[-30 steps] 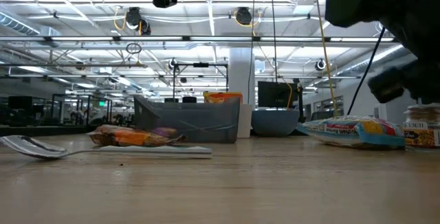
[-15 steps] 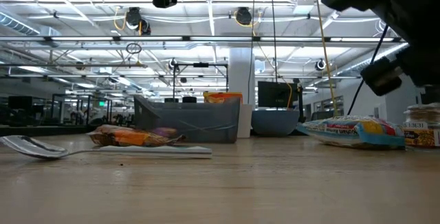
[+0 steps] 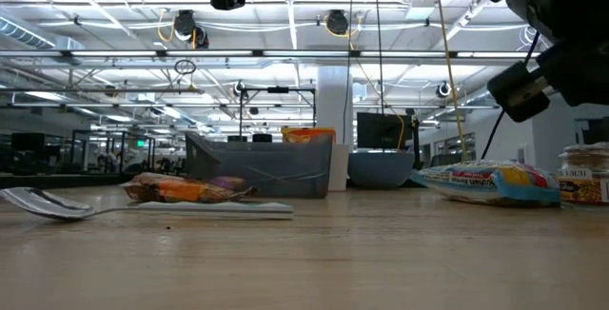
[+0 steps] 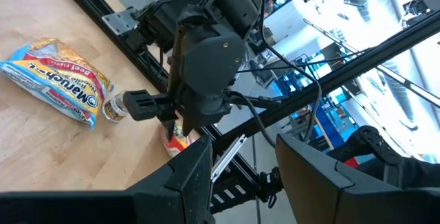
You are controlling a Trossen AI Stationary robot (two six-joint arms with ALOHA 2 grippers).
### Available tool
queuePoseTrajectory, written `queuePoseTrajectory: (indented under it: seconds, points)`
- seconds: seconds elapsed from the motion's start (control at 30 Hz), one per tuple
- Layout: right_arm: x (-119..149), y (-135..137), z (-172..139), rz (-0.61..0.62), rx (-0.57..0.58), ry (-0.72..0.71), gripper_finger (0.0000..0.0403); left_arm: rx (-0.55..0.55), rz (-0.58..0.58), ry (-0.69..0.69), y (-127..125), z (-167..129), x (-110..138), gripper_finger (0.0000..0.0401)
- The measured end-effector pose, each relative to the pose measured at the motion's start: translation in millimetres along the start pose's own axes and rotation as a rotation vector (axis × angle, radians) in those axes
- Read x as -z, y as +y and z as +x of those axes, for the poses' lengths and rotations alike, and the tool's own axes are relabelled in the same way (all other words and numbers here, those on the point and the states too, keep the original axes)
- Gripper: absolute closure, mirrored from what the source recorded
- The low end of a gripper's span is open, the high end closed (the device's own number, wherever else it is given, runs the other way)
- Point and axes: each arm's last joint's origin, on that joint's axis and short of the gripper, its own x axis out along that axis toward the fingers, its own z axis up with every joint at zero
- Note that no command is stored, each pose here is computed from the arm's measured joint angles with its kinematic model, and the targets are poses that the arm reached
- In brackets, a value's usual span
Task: Pick & Place Food Item
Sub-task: Put the red noodle pack into the white bin
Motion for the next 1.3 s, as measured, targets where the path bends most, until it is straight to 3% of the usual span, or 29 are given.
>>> queuePoseTrajectory:
  seconds: [0.23, 0.73, 0.9, 1.13, 1.3]
  points:
    - [-7.3, -2.2, -0.3, -0.035, 0.022, -0.059, 0.0259, -0.001, -0.001, 0.000, 0.1, 0.0, 0.0, 0.0231]
    - [-6.9, -15.2, 14.4, -0.015, 0.007, -0.033, 0.0263, -0.006, -0.009, 0.004, 0.5, -0.1, 0.4, 0.0231]
    - [-7.1, -14.4, 14.5, -0.017, -0.016, -0.040, 0.0299, -0.006, -0.009, 0.004, 0.6, -0.1, 0.2, 0.0231]
    - [-6.3, -14.2, 14.5, -0.008, -0.017, -0.033, 0.0394, -0.005, -0.009, 0.004, 0.5, -0.1, 0.3, 0.0231]
    - [-6.3, -14.5, 14.5, 0.030, -0.011, -0.031, 0.0400, -0.005, -0.009, 0.004, 0.5, -0.1, 0.2, 0.0231]
